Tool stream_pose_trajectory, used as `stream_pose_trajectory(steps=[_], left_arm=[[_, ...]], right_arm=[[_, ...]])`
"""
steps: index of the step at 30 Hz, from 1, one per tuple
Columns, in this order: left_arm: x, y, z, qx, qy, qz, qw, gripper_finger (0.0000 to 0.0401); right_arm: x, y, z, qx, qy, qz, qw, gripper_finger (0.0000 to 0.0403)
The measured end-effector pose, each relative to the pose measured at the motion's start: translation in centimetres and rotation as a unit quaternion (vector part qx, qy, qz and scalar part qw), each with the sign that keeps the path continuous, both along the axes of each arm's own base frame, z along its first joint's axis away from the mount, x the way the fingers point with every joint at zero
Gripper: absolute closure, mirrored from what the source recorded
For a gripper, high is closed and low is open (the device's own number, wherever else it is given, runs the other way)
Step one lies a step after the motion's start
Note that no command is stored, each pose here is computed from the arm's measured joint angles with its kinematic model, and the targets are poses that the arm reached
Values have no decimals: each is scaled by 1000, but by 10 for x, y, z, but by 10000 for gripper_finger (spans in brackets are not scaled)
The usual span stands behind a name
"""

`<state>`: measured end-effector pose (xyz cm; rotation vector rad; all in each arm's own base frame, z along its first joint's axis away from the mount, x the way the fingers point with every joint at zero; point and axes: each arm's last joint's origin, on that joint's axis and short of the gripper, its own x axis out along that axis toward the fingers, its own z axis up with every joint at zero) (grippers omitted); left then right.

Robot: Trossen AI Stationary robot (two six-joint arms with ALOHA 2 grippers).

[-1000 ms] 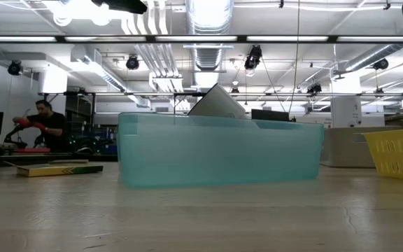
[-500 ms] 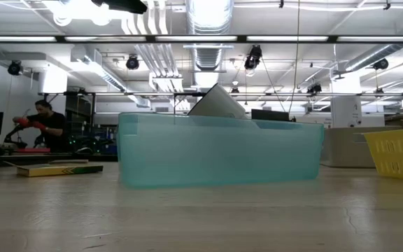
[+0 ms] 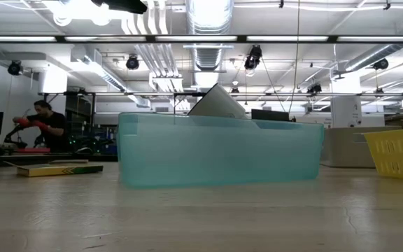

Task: Pick & Place School Supplies
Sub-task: Put the green eraser into the yellow bin

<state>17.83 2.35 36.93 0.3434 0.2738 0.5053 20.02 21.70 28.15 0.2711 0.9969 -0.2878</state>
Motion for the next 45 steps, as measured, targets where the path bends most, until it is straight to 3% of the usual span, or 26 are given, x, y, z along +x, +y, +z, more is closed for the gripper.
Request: stream_pose_trajectory(steps=[7, 12, 15, 25, 31, 37, 45], left_arm=[[0, 0, 0, 0, 0, 0, 1000, 165], [0, 0, 0, 0, 0, 0, 1000, 165], [0, 0, 0, 0, 0, 0, 1000, 165], [0, 0, 0, 0, 0, 0, 1000, 165], [0, 0, 0, 0, 0, 0, 1000, 165], [0, 0, 0, 0, 0, 0, 1000, 165], [0, 0, 0, 0, 0, 0, 1000, 165]], right_arm=[[-35, -16, 13, -66, -9, 72, 995, 312], [-62, -24, 8, -124, -41, 123, 984, 312], [-80, -31, 0, -128, -61, 127, 982, 312], [-126, -60, -42, -72, -108, 60, 990, 312], [-131, -74, -73, -52, -105, -17, 993, 312], [-133, -81, -91, -44, -105, -57, 992, 312], [-135, -86, -110, -15, -55, -85, 995, 312]])
